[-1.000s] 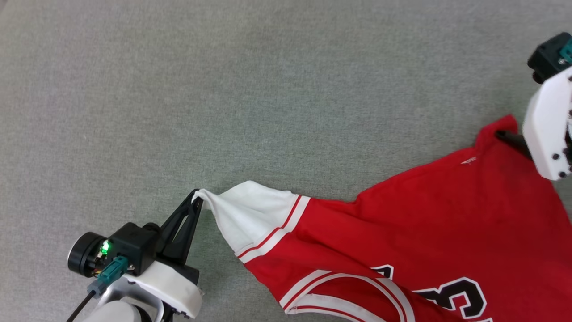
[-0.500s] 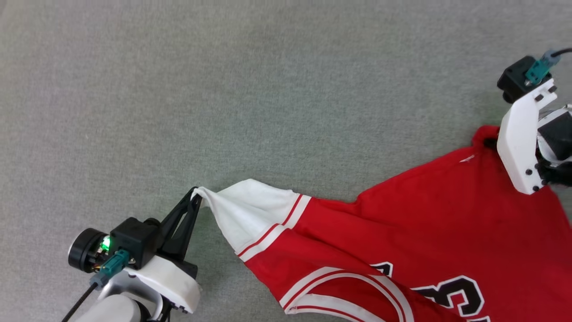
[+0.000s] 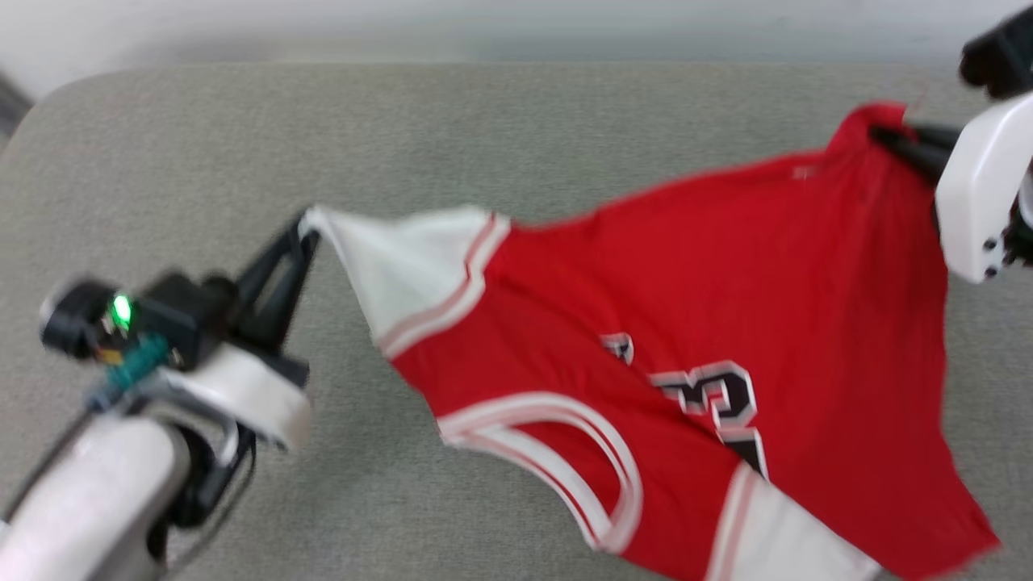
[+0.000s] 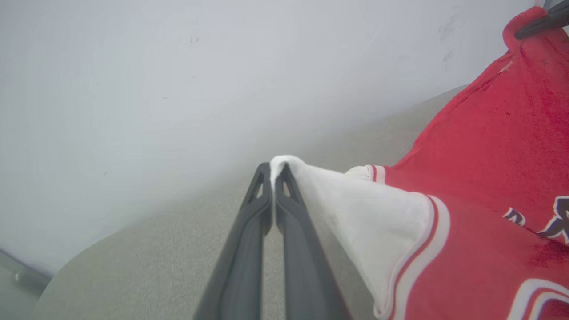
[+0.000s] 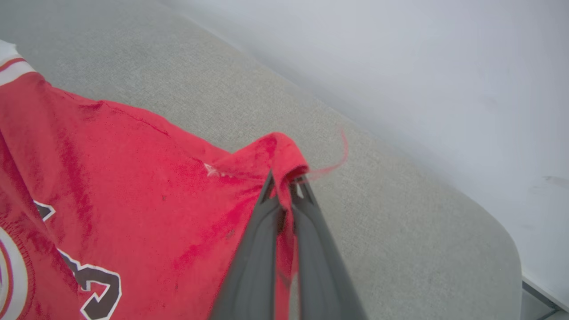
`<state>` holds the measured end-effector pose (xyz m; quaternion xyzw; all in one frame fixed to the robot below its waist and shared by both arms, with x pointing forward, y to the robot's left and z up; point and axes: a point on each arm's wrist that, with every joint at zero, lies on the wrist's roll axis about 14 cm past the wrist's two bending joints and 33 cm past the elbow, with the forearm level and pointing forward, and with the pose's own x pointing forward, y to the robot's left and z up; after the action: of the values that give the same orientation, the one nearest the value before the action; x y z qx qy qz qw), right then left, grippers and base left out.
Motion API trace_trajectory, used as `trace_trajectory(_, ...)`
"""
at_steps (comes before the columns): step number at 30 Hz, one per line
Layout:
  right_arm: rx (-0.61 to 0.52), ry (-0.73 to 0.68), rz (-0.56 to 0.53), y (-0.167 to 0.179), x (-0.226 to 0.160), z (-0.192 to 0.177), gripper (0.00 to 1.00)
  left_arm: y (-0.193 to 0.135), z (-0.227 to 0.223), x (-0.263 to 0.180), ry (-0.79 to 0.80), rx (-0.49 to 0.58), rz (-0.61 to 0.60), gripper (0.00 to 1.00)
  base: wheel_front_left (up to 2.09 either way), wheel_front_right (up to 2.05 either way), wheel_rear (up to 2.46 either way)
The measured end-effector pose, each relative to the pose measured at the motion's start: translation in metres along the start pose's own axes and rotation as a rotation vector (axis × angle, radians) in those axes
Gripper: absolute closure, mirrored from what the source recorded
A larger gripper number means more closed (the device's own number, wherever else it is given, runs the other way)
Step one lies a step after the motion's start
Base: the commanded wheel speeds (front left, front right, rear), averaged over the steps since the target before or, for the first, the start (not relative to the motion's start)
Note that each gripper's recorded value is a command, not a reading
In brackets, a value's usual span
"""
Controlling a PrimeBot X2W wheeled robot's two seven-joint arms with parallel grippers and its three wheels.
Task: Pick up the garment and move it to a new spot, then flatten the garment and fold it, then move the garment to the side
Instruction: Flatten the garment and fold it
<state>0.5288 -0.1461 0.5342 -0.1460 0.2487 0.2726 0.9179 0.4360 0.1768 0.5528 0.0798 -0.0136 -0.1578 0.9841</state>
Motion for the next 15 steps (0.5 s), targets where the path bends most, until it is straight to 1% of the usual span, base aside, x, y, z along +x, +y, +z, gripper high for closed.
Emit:
trace_trajectory(2,-0.024,-0.068,-0.036,-0.01,-0.01,0.018,1.0,0.003,0.025,0.015,-0.063,0.027,-0.015,1.0,0.0,0.0,0.0)
trace_trajectory(5,-0.029,-0.186,-0.085,-0.025,-0.019,0.046,1.0,0.009,0.061,0.036,-0.148,0.067,-0.03,1.0,0.0,0.0,0.0)
trace_trajectory(11,-0.065,-0.388,-0.198,-0.059,-0.025,0.1,1.0,0.024,0.119,0.08,-0.287,0.128,-0.031,1.0,0.0,0.0,0.0)
trace_trajectory(15,-0.08,-0.48,-0.262,-0.078,-0.023,0.131,1.0,0.034,0.152,0.11,-0.363,0.153,-0.028,1.0,0.0,0.0,0.0)
